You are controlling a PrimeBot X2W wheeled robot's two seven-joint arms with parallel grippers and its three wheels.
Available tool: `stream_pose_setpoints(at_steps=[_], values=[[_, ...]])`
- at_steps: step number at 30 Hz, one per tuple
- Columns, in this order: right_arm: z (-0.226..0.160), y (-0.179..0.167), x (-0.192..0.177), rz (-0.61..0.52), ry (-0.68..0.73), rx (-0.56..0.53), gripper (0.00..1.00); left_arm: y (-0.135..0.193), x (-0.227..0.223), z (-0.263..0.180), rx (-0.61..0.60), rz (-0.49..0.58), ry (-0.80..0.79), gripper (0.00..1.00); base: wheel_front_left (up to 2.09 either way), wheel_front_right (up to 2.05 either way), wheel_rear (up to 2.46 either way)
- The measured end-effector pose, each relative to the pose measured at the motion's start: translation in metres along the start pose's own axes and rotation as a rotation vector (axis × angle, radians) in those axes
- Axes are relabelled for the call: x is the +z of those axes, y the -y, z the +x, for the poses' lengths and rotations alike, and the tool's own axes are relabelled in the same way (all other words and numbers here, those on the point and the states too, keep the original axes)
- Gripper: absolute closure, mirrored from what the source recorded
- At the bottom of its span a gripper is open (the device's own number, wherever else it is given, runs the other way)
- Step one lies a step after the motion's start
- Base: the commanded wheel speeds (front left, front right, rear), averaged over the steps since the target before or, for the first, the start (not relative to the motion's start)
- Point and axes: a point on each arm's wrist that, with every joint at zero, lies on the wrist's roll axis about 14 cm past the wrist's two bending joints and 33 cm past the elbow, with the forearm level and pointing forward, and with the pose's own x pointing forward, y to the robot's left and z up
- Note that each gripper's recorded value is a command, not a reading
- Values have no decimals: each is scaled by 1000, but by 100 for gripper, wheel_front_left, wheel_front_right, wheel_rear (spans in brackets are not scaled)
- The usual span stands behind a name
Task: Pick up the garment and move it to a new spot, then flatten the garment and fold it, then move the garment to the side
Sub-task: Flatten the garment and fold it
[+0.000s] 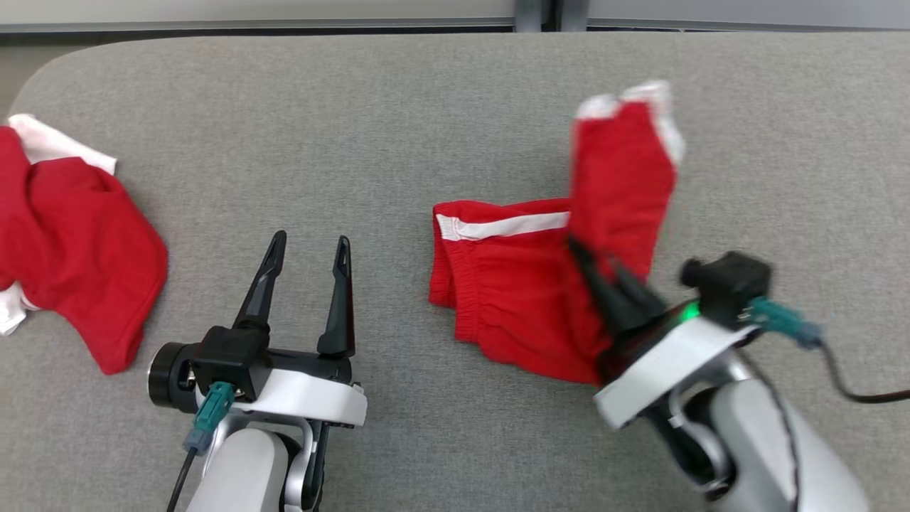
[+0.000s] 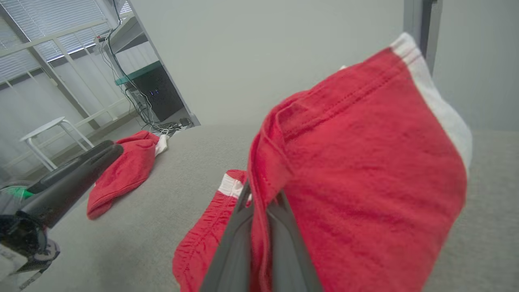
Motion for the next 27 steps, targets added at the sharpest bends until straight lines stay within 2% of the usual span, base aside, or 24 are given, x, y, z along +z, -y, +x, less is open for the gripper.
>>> stream_pose_setpoints(at_steps=[5,8,9,10,11,15,20,23,27], values=[[12,-63,-41,43,-133,172,100,-6,2,-2,22,-7,3,0,0,0,0],[11,-68,-57,56,-181,187,100,-8,2,-3,34,-10,0,0,0,0,0],[11,-67,-65,60,-195,185,73,-9,0,-4,37,-10,-5,0,0,0,0],[11,-66,-67,61,-195,182,5,-9,0,-3,40,-9,-6,0,0,0,0],[10,-65,-68,62,-190,178,0,-9,-1,-3,43,-8,-6,0,0,0,0],[12,-64,-56,50,-124,183,0,-8,-2,-1,41,-10,-7,0,0,0,0],[9,-63,-18,6,39,209,0,-5,0,1,31,-8,-2,0,0,0,0],[4,-33,10,-10,144,128,0,-4,1,3,28,-3,5,0,0,0,0],[-17,26,36,-37,235,-59,0,-3,4,6,21,7,15,0,0,0,0]])
